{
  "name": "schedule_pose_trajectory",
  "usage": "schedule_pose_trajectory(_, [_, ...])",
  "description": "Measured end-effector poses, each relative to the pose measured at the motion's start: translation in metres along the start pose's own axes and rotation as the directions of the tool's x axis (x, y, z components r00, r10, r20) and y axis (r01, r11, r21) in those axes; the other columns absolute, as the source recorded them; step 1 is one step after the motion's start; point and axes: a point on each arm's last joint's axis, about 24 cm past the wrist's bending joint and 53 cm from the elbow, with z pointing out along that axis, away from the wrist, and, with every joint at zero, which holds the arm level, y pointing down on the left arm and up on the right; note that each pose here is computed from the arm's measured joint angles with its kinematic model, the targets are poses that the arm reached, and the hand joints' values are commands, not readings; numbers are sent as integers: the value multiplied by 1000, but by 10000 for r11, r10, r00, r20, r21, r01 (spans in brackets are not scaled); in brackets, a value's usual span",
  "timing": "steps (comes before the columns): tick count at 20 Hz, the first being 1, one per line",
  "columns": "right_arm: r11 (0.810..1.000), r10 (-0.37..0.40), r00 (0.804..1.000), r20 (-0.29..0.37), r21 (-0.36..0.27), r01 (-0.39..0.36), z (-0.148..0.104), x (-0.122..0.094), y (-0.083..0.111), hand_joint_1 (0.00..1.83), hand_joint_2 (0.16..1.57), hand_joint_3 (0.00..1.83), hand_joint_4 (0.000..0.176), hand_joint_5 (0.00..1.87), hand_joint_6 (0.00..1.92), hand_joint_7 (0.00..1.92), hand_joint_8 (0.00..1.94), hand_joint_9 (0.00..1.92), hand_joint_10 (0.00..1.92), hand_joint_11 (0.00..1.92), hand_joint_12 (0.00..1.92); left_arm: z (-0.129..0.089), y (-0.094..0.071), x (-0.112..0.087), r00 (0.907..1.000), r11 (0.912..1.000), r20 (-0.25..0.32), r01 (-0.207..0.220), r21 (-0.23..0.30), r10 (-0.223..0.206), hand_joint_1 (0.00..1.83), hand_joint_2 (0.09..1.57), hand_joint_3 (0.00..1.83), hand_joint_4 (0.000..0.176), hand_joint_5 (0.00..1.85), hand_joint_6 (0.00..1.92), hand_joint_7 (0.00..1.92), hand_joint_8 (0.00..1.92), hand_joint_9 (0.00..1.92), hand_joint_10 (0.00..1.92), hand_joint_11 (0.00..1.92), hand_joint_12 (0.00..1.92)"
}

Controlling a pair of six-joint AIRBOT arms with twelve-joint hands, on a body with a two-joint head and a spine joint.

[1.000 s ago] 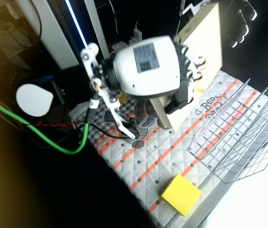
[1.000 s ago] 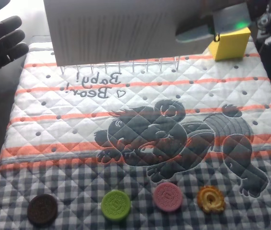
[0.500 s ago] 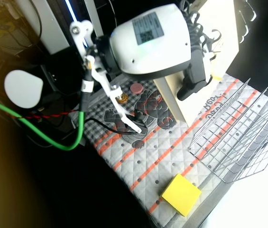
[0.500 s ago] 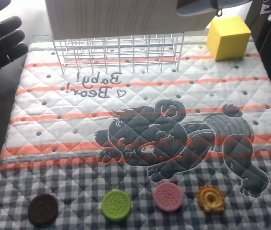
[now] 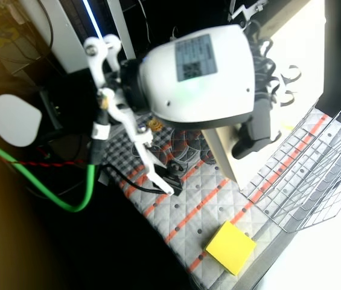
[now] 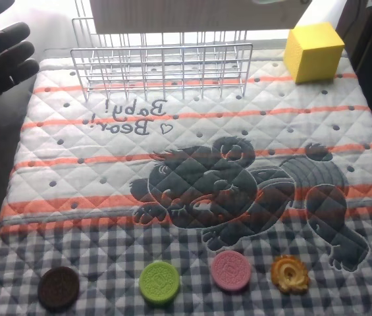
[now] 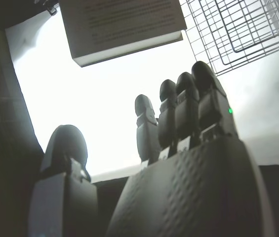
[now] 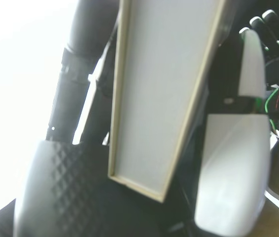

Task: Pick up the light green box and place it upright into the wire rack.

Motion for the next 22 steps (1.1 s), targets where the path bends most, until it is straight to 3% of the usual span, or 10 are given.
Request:
schedule_pose_trajectory(5, [9999,48,10000,-43,109,-48,6,4,-4,1286,1070,0,0,956,851,1230,739,1715,16,1501,803,0,0,1,10000,10000,-41,-18,19,18,537,1034,2,138,389,1,277,3,189,2,3,461])
schedule_pose_trajectory(14, [9979,299,9995,-45,576,-296,17,9,-19,1285,1069,1,0,945,841,1252,695,1715,5,1446,825,0,0,2,10000,10000,-74,-14,31,14,574,1030,0,146,386,0,270,1,191,2,0,504])
schedule_pose_trajectory(18, [9959,347,9994,-84,834,-339,20,11,-26,1287,1065,0,0,953,825,1272,655,1728,8,1459,846,0,0,2,10000,10000,-74,-14,31,14,611,1039,2,131,387,0,256,0,179,0,0,479])
schedule_pose_trajectory(19, [9953,359,9993,-103,900,-348,20,12,-28,1182,1113,3,0,959,961,1326,339,1729,7,1458,873,0,0,3,10000,10000,-72,2,33,-2,601,1039,1,140,382,0,258,2,183,2,0,484])
schedule_pose_trajectory(20, [9951,388,9992,-112,917,-376,21,13,-29,1164,1117,2,0,971,970,1394,147,1736,7,1457,901,0,0,3,10000,10000,-76,1,33,0,614,1037,0,140,387,2,265,4,189,4,2,491])
schedule_pose_trajectory(22, [9947,421,9990,-160,947,-404,22,17,-30,1159,1123,0,0,968,981,1437,24,1729,2,1451,865,1,-1,3,10000,10000,-80,0,47,0,609,1034,0,135,391,2,264,1,187,1,0,514])
